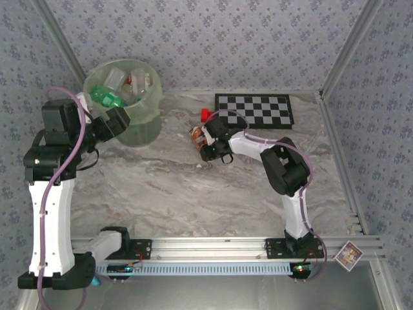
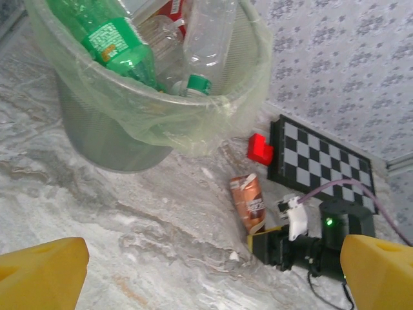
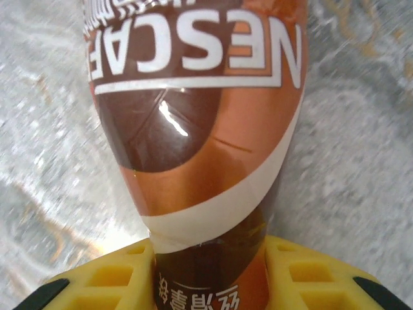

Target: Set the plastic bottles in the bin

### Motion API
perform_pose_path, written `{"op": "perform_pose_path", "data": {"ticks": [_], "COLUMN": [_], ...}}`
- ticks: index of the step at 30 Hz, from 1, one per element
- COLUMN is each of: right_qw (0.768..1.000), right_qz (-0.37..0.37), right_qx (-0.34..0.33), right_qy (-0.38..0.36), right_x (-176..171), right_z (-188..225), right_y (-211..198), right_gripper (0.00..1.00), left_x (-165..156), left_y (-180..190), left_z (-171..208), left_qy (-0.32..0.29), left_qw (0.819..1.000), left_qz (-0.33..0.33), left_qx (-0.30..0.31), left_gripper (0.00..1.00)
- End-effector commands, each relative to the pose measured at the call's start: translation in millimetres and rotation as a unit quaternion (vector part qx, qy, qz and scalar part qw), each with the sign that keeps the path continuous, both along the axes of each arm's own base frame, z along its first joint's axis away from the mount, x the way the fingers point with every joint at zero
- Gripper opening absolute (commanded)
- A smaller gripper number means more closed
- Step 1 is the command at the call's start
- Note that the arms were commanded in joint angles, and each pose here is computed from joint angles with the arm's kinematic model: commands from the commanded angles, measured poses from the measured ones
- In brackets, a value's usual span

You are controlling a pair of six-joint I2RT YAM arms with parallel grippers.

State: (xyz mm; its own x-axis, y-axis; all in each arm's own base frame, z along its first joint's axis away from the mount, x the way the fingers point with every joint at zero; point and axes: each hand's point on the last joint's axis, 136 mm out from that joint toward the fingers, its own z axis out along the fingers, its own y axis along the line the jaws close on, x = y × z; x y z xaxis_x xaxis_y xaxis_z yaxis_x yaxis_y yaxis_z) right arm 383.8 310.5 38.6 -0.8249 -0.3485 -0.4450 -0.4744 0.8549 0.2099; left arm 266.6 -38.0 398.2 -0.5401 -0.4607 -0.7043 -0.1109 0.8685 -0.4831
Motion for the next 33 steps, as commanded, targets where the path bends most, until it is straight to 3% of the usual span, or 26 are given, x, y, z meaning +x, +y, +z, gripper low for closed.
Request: {"op": "perform_pose_path", "data": {"ticks": [1,10,18,23,33], "right_qw": [0.999,0.987,0.971,0.965,0.952], "right_qz": [-0.002,-0.008,0.005,0.025,0.076], "right_qx": [0.026,0.079,0.111,0.12,0.132], "right_qy": [-0.031,-0.142,-0.211,-0.232,-0.265], "right_x": [-7.6,-31.8,-59.2,-71.1,-92.8], "right_z": [46.0,152.3,229.2,255.4,289.3], "right_y": [2.8,9.1,18.4,28.2,55.5], "right_gripper": [0.34,0.32,0.31,0.3,0.3], "left_x": [6.1,33.7,53.2,50.8,55.2], "left_y": [-10.4,-29.0,-75.9,-105.2,-132.4], "left_z": [10.2,31.6,34.2,26.4,-0.2], "left_qy": [-0.025,-0.055,-0.047,-0.035,-0.003], "left_qw": [0.999,0.992,0.969,0.96,0.955], "left_qz": [-0.021,-0.064,-0.165,-0.219,-0.243], "left_qx": [-0.04,-0.097,-0.18,-0.169,-0.168], "left_gripper": [1.0,0.99,0.93,0.92,0.87]}}
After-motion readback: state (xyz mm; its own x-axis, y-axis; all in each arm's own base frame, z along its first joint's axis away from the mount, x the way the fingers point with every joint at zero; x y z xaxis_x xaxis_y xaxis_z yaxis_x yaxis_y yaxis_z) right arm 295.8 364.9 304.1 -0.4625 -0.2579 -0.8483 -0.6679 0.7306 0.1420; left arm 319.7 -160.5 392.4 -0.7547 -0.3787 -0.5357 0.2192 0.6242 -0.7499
